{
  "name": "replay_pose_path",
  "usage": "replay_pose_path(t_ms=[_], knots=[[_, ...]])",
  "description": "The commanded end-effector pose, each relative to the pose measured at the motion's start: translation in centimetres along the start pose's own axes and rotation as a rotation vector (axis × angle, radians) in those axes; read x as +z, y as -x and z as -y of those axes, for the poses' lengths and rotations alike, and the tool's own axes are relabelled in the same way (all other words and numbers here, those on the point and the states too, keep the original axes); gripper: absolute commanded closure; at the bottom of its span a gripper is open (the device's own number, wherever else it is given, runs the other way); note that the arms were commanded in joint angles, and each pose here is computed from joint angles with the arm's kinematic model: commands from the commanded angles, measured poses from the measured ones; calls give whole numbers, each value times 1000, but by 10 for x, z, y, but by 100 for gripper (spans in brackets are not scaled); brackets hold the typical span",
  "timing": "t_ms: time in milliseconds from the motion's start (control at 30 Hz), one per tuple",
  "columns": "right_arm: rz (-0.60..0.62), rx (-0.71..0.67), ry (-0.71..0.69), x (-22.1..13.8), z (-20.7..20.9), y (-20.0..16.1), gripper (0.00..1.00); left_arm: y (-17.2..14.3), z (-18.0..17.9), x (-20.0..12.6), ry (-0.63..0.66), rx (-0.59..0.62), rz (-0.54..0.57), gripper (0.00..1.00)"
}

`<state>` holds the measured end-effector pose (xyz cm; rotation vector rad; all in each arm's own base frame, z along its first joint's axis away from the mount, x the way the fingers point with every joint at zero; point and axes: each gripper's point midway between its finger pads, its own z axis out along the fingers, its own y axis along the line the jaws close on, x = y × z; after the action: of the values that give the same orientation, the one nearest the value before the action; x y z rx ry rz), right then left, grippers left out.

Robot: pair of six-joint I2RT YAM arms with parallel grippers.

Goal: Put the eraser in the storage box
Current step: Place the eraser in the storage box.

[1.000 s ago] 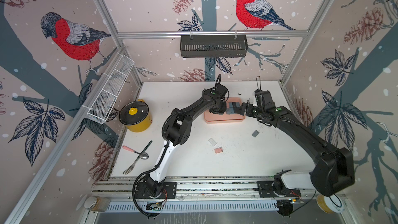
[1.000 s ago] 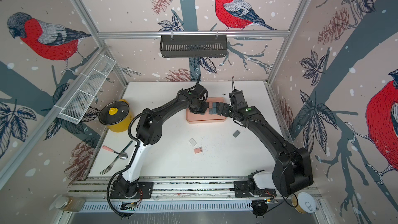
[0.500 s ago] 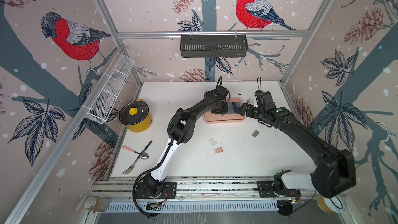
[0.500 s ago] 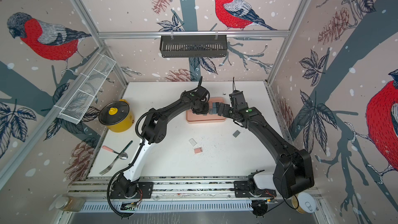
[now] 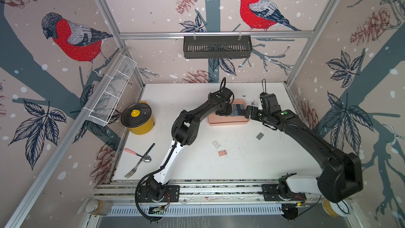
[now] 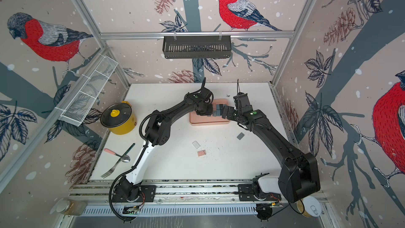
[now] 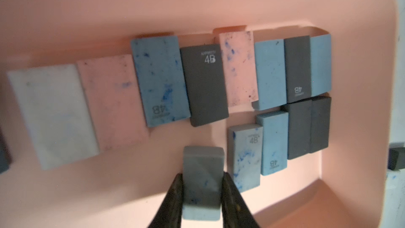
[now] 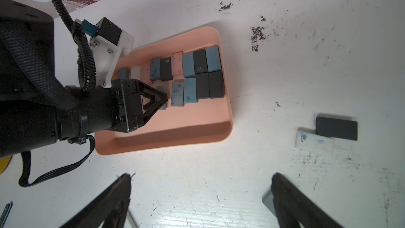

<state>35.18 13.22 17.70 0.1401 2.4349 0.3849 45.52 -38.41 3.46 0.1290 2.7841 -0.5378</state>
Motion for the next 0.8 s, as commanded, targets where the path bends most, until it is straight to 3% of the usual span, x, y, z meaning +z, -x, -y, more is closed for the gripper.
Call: replay_pose_path(t_ms=[0,767], knots=[[10,8,2,-2,0,2,1,4,1,2,-5,-5,13,69],[21,13,10,-7,-1,2,1,7,8,-12,-29,-2,29,61]])
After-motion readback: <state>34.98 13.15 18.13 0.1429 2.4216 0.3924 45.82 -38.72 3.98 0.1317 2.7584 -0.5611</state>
